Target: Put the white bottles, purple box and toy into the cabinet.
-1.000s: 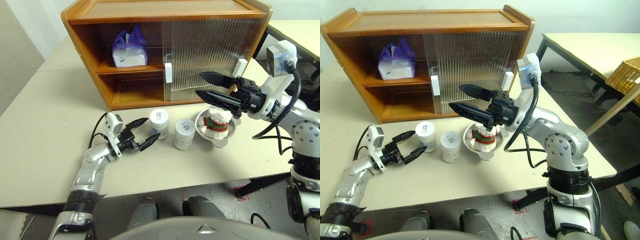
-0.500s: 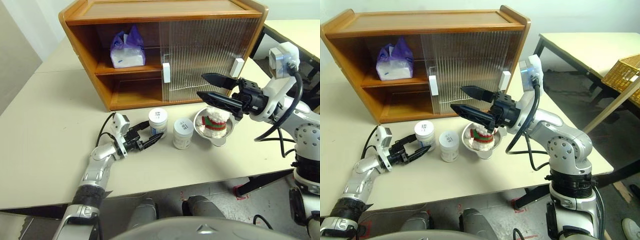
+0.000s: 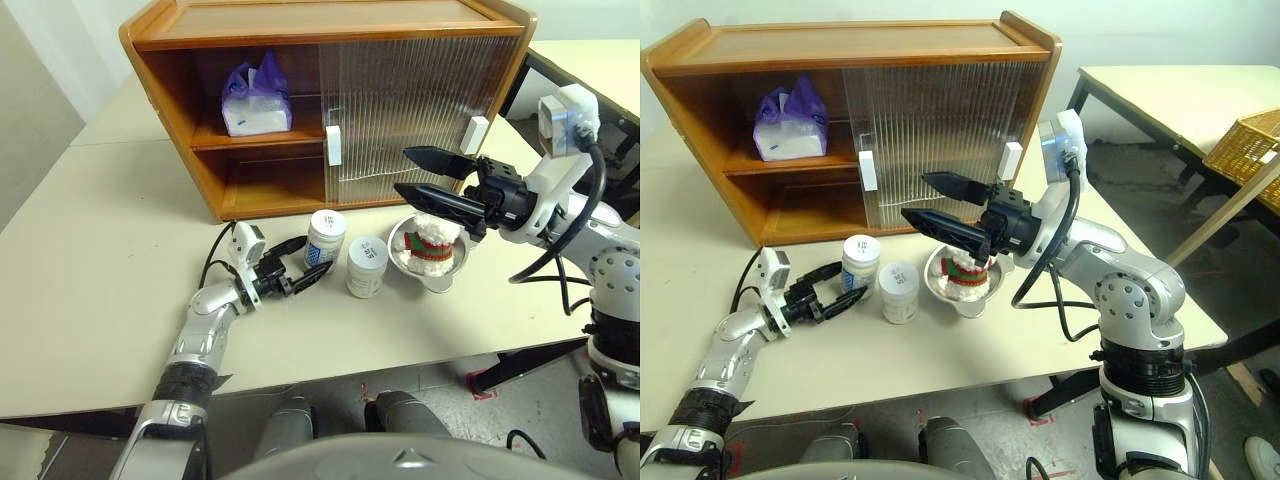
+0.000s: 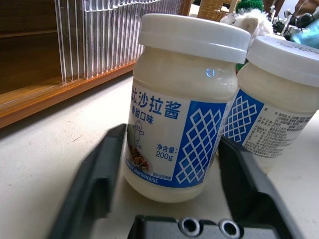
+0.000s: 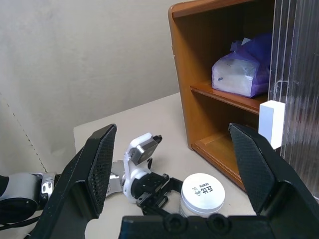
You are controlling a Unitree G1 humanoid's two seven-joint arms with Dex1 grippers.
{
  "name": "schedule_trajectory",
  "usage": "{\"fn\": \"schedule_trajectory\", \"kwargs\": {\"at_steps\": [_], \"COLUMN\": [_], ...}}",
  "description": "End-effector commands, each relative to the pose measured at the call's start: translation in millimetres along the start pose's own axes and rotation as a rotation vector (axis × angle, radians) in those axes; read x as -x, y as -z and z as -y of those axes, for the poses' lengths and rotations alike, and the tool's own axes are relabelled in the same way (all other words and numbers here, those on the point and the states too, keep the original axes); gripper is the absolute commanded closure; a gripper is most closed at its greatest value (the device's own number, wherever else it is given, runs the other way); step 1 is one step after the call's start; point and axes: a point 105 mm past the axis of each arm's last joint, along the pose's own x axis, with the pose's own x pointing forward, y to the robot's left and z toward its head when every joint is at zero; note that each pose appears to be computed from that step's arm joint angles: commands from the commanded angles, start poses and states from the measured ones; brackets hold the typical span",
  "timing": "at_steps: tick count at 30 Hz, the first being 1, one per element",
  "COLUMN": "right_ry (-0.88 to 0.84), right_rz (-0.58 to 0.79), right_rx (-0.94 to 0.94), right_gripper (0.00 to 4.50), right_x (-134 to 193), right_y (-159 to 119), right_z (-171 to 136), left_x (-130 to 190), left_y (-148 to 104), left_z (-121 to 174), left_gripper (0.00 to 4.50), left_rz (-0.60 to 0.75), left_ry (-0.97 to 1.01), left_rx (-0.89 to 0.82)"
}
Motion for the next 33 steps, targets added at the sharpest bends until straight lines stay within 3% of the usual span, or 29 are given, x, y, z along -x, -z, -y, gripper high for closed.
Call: {"fn": "schedule_trajectory", "kwargs": {"at_steps": [1, 26, 30, 33], "right_ry": [0.000, -0.004, -0.006, -0.008], "right_rz": [-0.001, -0.007, -0.005, -0.005], "right_rx": [0.009, 0.016, 0.018, 0.018], "right_gripper": [0.00, 0.00, 0.00, 0.00], "right_x": [1.7, 0.7, 0.2, -0.3], "right_y": [-1.7, -3.8, -4.6, -4.5], "right_z": [-1.0, -1.8, -1.3, -0.8], "left_x": [4.5, -10.3, -7.6, -4.5], "left_y": [1.0, -1.2, 2.0, 1.9], "left_z": [-0.6, -0.6, -1.7, -4.4], "left_gripper": [0.04, 0.04, 1.32, 1.40], "left_rz": [-0.016, 0.016, 0.011, 0.013], "left_ry": [-0.010, -0.024, -0.033, -0.052], "left_rx": [0.001, 0.004, 0.000, -0.006]}}
